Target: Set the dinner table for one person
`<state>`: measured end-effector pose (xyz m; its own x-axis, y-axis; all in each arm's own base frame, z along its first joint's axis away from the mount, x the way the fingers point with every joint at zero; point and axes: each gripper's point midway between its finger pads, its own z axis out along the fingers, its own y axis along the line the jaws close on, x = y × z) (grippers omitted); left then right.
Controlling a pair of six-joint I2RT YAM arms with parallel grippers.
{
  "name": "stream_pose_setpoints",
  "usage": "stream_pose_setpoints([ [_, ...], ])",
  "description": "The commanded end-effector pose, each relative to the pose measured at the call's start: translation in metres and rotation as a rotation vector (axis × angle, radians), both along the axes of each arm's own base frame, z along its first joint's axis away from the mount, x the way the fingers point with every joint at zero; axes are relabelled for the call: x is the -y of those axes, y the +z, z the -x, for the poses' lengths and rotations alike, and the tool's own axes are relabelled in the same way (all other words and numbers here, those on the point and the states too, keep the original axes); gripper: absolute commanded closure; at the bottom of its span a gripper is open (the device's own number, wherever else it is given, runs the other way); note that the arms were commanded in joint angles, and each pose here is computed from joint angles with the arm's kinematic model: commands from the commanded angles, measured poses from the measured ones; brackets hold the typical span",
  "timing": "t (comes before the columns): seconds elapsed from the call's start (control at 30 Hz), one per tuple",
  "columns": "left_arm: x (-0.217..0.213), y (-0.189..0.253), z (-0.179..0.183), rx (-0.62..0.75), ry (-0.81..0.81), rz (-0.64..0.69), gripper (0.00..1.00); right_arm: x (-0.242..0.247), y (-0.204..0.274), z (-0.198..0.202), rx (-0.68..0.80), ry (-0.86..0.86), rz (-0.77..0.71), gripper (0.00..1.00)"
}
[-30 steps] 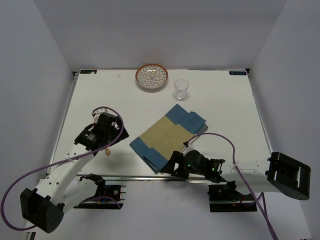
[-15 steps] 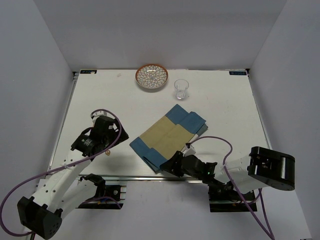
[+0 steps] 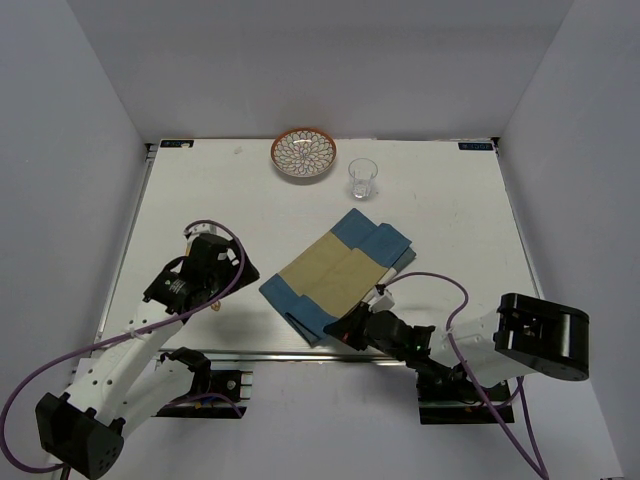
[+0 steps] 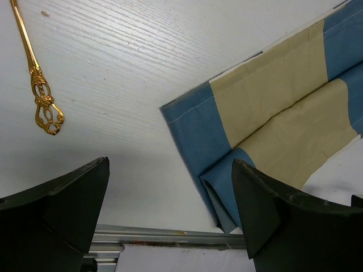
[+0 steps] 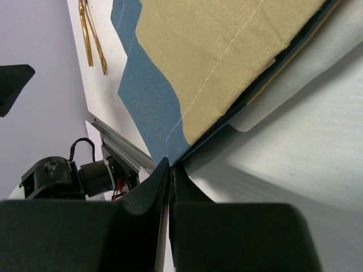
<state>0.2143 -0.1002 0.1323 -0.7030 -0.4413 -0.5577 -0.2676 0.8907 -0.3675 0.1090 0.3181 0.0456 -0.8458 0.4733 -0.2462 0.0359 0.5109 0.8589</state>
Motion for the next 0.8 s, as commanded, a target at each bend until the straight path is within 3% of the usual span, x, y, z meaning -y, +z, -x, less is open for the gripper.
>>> stream_pose_setpoints([
  [0.0,0.007,0.003,-0.002,0.022,-0.024,0.028,0.02,0.0,0.011,-0.008,0.048,-0.034,-0.01,1.0],
  [0.33,0.027,-0.045,-0.004,-0.104,0.011,0.108,0.06,0.04,0.025,-0.022,0.127,-0.141,0.067,1.0],
  [0.77,0.047,-0.089,-0.027,-0.176,0.055,0.121,0.34,0.038,0.042,-0.01,0.194,-0.036,0.061,1.0],
])
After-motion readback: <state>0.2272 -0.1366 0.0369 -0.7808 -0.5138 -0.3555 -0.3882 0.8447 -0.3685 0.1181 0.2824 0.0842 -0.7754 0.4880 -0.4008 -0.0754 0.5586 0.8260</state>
